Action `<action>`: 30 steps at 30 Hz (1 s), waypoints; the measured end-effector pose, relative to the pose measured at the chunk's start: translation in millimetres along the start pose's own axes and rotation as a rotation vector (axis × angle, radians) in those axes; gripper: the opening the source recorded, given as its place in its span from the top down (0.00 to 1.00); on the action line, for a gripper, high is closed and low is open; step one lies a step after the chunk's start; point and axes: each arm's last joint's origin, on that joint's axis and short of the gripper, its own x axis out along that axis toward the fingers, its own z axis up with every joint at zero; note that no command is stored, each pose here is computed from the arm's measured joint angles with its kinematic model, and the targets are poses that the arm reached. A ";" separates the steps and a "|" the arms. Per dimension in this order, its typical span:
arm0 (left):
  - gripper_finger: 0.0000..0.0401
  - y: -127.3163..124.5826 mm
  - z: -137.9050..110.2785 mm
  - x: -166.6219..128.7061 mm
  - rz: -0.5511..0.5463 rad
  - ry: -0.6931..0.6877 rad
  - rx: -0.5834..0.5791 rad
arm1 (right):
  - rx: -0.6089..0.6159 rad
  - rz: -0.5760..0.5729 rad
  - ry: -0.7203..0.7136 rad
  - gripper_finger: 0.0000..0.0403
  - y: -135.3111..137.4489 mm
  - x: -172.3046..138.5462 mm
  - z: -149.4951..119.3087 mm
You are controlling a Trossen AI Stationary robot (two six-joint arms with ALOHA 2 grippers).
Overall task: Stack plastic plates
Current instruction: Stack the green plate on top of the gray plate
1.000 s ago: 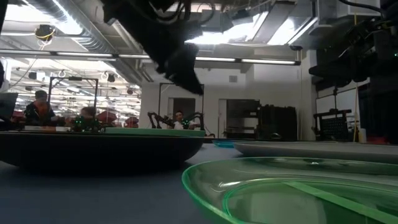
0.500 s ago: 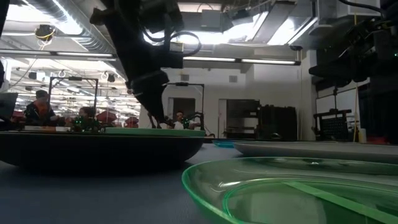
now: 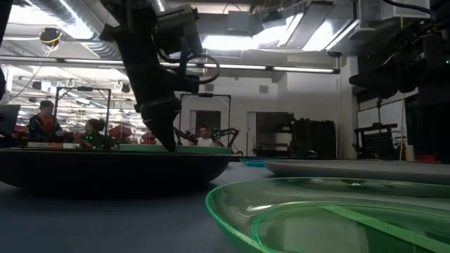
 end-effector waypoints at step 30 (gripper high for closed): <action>0.98 5.7 -1.1 5.0 -0.049 0.028 0.061 | 0.000 0.000 0.000 1.00 0.0 0.0 0.0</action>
